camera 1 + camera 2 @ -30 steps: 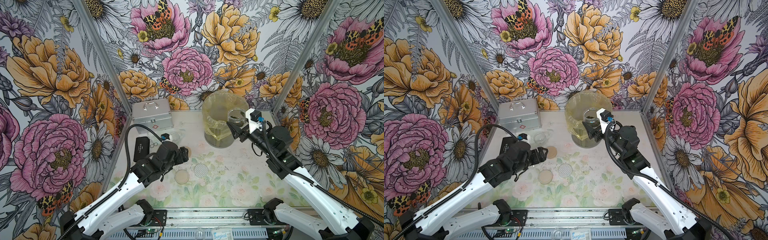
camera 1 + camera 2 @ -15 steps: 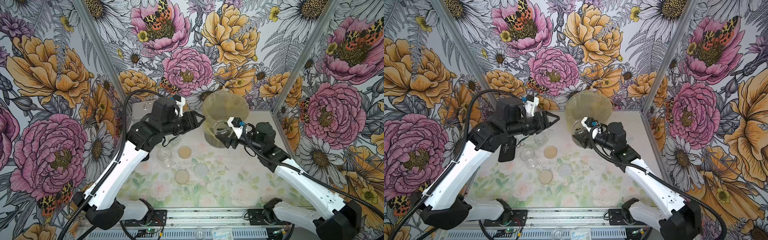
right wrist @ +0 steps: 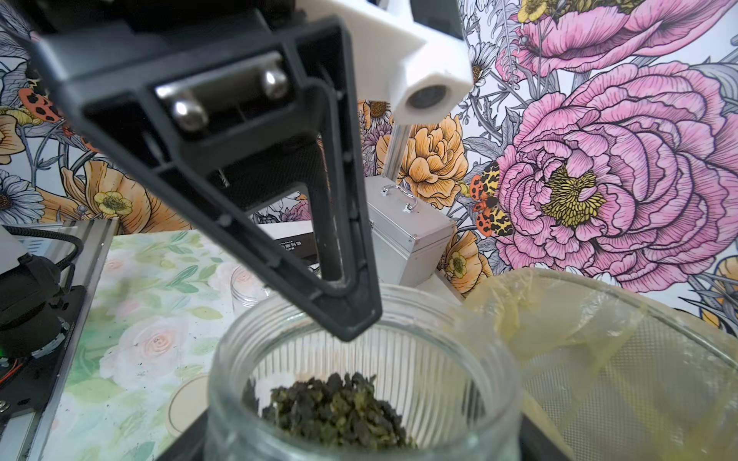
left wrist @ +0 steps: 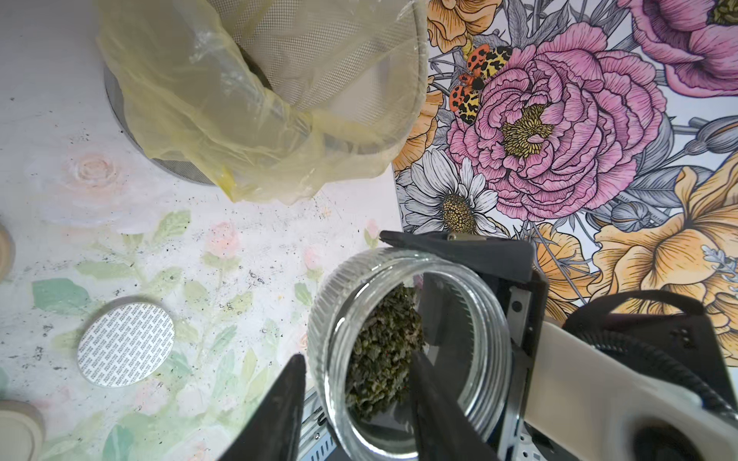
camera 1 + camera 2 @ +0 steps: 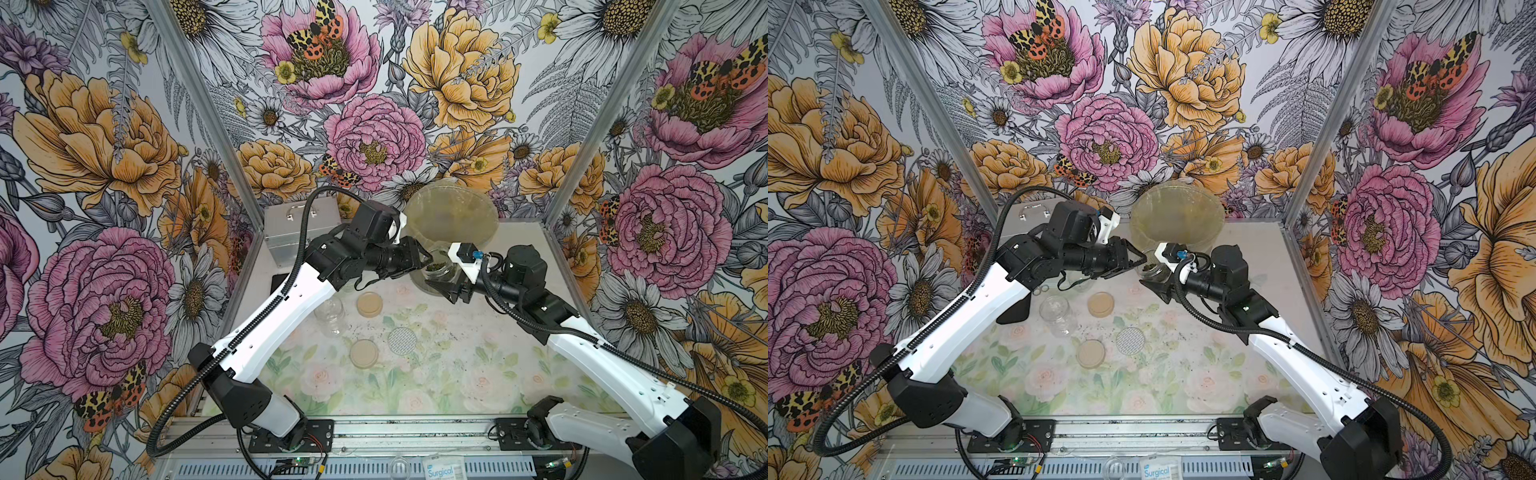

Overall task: Empty moldy tea leaves from jars
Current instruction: Adjust the jar.

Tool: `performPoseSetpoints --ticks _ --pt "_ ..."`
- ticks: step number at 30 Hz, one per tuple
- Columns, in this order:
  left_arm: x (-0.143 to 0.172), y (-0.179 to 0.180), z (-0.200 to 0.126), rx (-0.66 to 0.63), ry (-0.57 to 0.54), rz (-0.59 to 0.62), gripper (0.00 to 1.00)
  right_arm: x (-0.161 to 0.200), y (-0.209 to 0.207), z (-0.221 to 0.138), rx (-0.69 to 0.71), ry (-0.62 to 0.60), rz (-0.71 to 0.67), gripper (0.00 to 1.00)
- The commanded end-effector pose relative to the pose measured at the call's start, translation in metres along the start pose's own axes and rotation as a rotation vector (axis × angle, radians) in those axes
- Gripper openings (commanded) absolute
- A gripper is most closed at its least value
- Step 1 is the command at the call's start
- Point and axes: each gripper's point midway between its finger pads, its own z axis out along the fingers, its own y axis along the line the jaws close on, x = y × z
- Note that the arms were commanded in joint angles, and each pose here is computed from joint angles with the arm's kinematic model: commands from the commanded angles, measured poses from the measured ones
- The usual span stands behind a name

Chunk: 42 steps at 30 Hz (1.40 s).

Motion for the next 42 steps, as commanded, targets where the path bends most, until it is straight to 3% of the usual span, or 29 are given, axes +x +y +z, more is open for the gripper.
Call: performPoseSetpoints --ticks 1,9,11,14,17,18,22,24,25,27,35,42 --pt "0.007 0.000 0.003 0.009 0.031 0.000 0.29 -0.022 -0.002 0.000 0.001 -0.057 -0.073 0.00" --pt "-0.001 0.012 0.010 0.005 0.043 -0.043 0.06 -0.022 -0.011 0.006 0.031 -0.061 -0.110 0.04" --pt "-0.007 0.009 0.008 0.021 0.041 -0.041 0.00 -0.025 -0.011 0.007 0.030 -0.078 -0.119 0.13" --pt "-0.014 0.004 0.003 0.044 0.034 -0.033 0.00 -0.033 -0.013 0.005 0.042 -0.124 -0.118 0.28" --pt "-0.017 0.001 -0.001 0.060 0.028 -0.025 0.00 -0.041 -0.017 0.001 0.040 -0.161 -0.107 0.30" --pt "-0.018 0.000 -0.002 0.064 0.026 -0.024 0.00 -0.042 -0.017 0.000 0.033 -0.165 -0.107 0.29" --pt "-0.016 -0.006 -0.002 0.079 0.037 -0.021 0.00 -0.046 -0.018 0.001 0.023 -0.175 -0.119 0.04" --pt "-0.013 -0.007 0.001 0.079 0.048 -0.019 0.32 -0.047 -0.018 0.002 0.020 -0.183 -0.120 0.02" --pt "-0.013 -0.007 0.002 0.077 0.049 -0.020 0.39 -0.047 -0.017 0.002 0.019 -0.187 -0.121 0.02" --pt "-0.012 -0.006 0.004 0.072 0.051 -0.020 0.41 -0.048 -0.018 0.001 0.021 -0.190 -0.121 0.02" --pt "-0.011 -0.008 0.007 0.076 0.060 -0.015 0.34 -0.049 -0.015 0.002 0.003 -0.193 -0.120 0.01" --pt "-0.008 -0.007 0.013 0.072 0.079 -0.016 0.09 -0.047 -0.012 0.004 -0.015 -0.193 -0.124 0.04"
